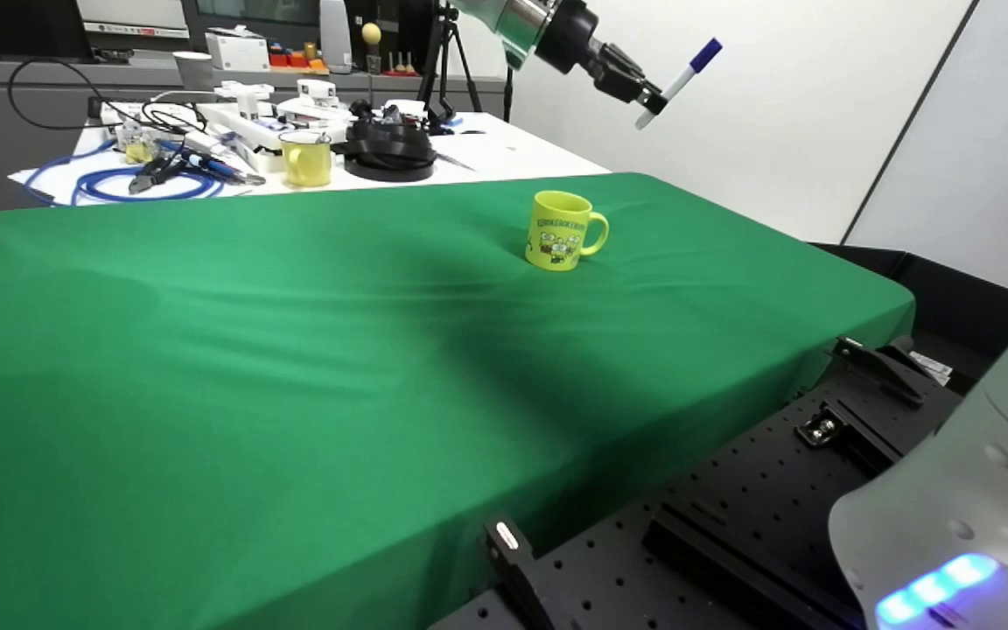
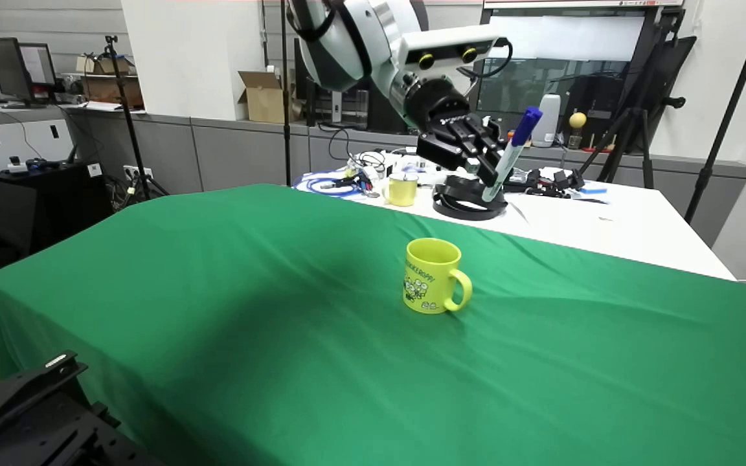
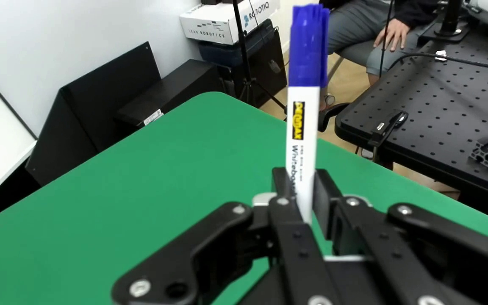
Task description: Put the blue marker inside the yellow mug
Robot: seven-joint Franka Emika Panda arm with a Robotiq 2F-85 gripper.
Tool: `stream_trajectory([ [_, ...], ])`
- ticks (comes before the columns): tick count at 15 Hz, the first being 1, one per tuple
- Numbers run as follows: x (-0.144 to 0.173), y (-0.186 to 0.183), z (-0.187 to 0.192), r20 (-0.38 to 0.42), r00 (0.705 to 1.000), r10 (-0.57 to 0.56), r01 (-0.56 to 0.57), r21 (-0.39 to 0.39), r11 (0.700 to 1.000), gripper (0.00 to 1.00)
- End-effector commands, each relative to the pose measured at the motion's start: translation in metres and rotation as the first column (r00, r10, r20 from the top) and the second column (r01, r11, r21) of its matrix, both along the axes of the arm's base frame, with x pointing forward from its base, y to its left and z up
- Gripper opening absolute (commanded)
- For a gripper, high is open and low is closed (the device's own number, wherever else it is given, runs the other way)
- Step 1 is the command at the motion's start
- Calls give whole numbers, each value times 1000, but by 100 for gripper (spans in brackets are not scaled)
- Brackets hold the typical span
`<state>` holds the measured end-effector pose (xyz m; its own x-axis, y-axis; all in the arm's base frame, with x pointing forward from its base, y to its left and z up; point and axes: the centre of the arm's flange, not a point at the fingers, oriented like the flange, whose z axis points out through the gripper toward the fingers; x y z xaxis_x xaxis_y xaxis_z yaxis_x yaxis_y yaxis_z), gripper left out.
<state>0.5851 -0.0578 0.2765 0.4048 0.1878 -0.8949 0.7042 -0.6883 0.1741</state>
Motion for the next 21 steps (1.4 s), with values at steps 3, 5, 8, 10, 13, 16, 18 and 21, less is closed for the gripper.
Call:
stream_trajectory([
  [3,44,23,-43,-24,998,51,-51,15,999,4],
  [5,49,30,-56,-19,997,75,-74,33,997,4],
  [8,56,39,-74,-20,994,105,-103,51,993,4],
  [10,60,44,-86,-27,993,117,-115,66,991,4],
  [13,63,53,-105,-42,990,136,-132,81,988,4],
  [16,63,61,-124,-52,987,151,-145,94,985,4],
  [18,63,66,-134,-58,985,161,-154,101,983,4],
  [21,63,73,-138,-64,984,164,-157,104,982,46],
])
